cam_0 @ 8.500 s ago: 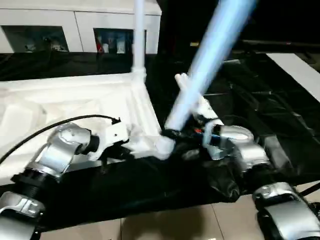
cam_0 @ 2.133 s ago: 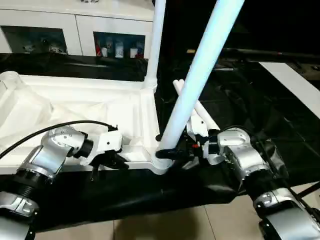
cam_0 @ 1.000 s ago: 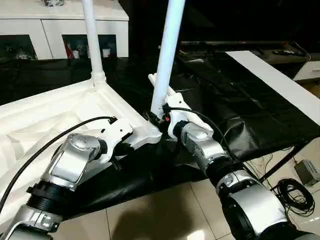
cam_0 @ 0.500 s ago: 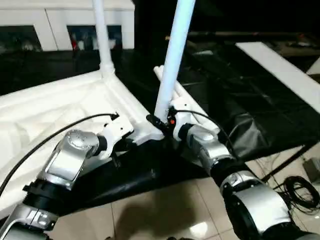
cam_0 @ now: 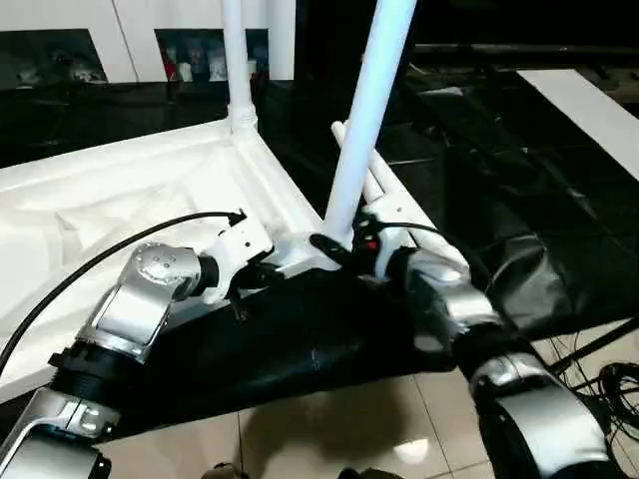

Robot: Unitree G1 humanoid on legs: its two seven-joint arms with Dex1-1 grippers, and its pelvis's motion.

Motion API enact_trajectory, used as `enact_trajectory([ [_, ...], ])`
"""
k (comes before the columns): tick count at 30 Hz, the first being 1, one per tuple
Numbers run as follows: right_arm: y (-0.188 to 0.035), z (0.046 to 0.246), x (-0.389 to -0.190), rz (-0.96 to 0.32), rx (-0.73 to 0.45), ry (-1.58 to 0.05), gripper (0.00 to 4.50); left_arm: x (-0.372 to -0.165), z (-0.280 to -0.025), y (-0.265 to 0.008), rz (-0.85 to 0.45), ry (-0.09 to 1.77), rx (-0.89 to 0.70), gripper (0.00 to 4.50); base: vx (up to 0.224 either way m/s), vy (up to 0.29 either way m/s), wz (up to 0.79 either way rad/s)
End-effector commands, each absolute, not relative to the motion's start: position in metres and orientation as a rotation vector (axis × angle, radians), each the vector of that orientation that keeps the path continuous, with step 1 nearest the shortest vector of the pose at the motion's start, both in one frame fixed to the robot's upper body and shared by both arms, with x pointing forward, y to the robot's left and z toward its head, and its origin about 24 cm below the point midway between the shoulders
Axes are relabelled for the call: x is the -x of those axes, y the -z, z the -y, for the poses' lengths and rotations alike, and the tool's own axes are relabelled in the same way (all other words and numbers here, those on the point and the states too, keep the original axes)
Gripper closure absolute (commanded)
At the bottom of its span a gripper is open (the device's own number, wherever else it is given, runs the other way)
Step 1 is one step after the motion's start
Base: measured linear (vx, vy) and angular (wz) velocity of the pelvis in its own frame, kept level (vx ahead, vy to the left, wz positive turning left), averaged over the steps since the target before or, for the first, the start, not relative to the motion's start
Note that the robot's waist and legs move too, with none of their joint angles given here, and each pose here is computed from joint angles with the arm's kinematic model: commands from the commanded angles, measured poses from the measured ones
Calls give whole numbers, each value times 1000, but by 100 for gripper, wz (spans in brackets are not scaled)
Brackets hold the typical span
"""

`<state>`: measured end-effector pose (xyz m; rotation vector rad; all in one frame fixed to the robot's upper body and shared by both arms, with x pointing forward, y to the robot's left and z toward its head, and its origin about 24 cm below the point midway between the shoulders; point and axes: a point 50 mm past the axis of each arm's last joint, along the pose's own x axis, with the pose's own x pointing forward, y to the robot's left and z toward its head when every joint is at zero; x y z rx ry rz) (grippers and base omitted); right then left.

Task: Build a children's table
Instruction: Insert table leg to table base

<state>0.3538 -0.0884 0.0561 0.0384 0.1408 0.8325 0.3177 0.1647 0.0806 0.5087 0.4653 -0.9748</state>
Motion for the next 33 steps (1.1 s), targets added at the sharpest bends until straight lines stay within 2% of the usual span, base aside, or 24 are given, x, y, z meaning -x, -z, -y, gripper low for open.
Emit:
enact_trajectory([
  [1,-63,104,-353,-109,-52,-801,75,-315,-167,-66,-512,964,-500,450,0,0,0],
  [5,-67,107,-346,-93,-46,-854,75,-315,-167,-65,-514,988,-495,450,0,0,0],
  [12,-65,111,-337,-142,92,-986,75,-306,-168,-67,-497,1171,-548,450,0,0,0],
  [17,-66,116,-332,-163,110,-1018,75,-307,-173,-66,-491,1155,-537,450,0,0,0],
  [22,-58,112,-329,-185,189,-1065,75,-304,-172,-64,-497,1186,-544,450,0,0,0],
  [25,-53,109,-327,-209,209,-1129,75,-301,-173,-65,-498,1261,-574,450,0,0,0],
  [33,-51,106,-331,-210,200,-1130,75,-300,-175,-67,-496,1304,-583,450,0,0,0],
])
